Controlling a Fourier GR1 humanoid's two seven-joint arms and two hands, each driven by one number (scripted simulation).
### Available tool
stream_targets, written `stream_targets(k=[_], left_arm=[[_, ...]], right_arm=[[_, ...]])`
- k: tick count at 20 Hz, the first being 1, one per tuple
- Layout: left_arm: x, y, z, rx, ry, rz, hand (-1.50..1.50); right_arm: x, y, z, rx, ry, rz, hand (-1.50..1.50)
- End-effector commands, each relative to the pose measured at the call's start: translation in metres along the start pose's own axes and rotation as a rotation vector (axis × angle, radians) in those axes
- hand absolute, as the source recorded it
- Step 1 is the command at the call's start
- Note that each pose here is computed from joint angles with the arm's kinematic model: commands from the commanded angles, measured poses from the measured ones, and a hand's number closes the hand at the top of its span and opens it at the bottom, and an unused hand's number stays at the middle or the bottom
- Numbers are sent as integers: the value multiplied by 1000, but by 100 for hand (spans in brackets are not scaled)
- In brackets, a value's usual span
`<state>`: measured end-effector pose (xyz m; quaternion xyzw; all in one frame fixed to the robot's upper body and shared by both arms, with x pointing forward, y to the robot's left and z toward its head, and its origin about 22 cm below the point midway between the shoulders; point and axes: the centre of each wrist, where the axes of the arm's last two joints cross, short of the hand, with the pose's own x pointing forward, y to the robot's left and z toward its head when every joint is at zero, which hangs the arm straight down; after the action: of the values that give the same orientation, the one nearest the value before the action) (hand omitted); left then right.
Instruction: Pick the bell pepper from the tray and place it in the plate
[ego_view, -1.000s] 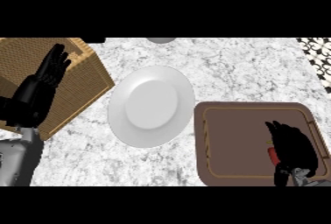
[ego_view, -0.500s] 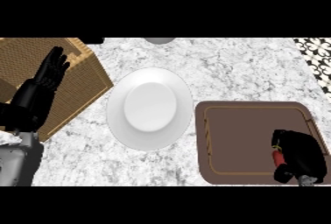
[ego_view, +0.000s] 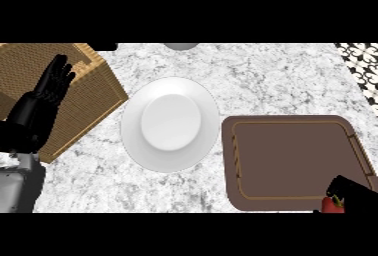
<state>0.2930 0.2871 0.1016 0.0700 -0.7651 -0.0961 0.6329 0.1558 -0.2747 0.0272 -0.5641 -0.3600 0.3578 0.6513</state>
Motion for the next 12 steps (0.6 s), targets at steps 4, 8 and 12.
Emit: stream_targets(k=[4, 8, 12], left_arm=[[-4, -9, -5, 0, 8, -12, 0], [-5, -4, 3, -15, -1, 10, 0], [0, -6, -6, -8, 5, 11, 0]], right_arm=[[32, -60, 44, -150, -203, -209, 150], [54, -75, 65, -191, -343, -377, 150], [81, -92, 73, -201, -425, -497, 150]])
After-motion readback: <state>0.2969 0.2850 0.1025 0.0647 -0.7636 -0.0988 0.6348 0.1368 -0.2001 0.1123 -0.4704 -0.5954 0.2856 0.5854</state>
